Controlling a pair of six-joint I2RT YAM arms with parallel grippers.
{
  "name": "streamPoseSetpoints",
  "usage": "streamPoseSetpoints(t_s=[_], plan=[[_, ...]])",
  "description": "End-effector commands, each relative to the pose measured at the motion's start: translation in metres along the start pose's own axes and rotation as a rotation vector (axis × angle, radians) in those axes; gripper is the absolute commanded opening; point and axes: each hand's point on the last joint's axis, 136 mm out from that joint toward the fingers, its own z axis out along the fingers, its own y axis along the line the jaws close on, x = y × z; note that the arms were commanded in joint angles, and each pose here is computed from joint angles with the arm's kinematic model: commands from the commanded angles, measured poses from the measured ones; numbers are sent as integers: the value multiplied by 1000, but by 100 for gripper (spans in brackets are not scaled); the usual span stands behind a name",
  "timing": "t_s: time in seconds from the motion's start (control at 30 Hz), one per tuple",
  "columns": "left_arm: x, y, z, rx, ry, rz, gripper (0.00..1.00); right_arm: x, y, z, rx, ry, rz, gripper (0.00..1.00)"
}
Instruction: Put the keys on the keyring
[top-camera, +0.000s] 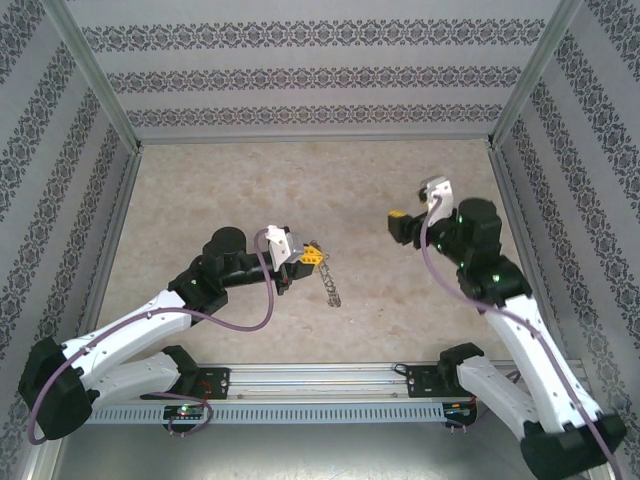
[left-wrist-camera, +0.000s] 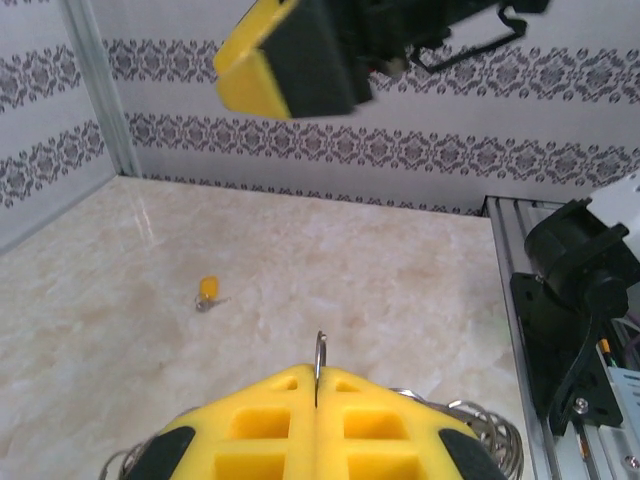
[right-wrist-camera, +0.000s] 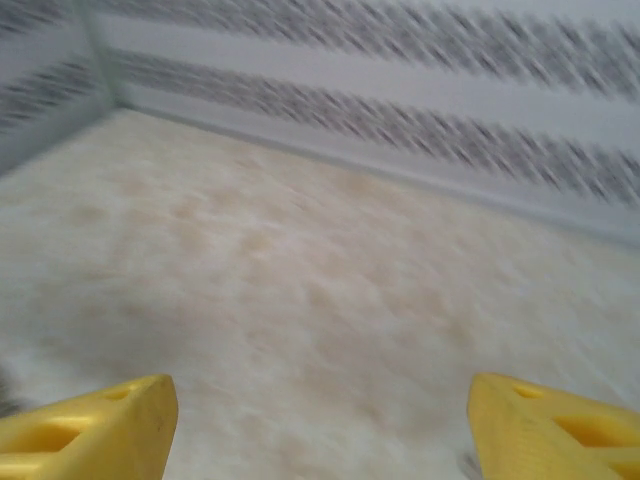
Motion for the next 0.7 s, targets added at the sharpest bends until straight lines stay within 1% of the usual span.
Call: streamPoseSetpoints(t_s=[0.0, 0.07, 0.17, 0.4, 0.67], plan=[[-9, 3, -3, -31, -52, -1, 0, 47, -33, 10, 105, 227, 79, 79], [-8, 2, -3, -26, -61, -12, 0, 61, -51, 21, 152, 307, 76, 80], [-8, -1, -4, -8, -84, -26, 0, 74, -72, 44, 168, 399, 105, 80], [-11, -9, -8, 25, -132, -32, 0, 109, -103, 90, 201, 613, 98, 85], [-4, -4, -5, 5, -103, -58, 0, 140, -115, 113, 184, 753, 116, 90]])
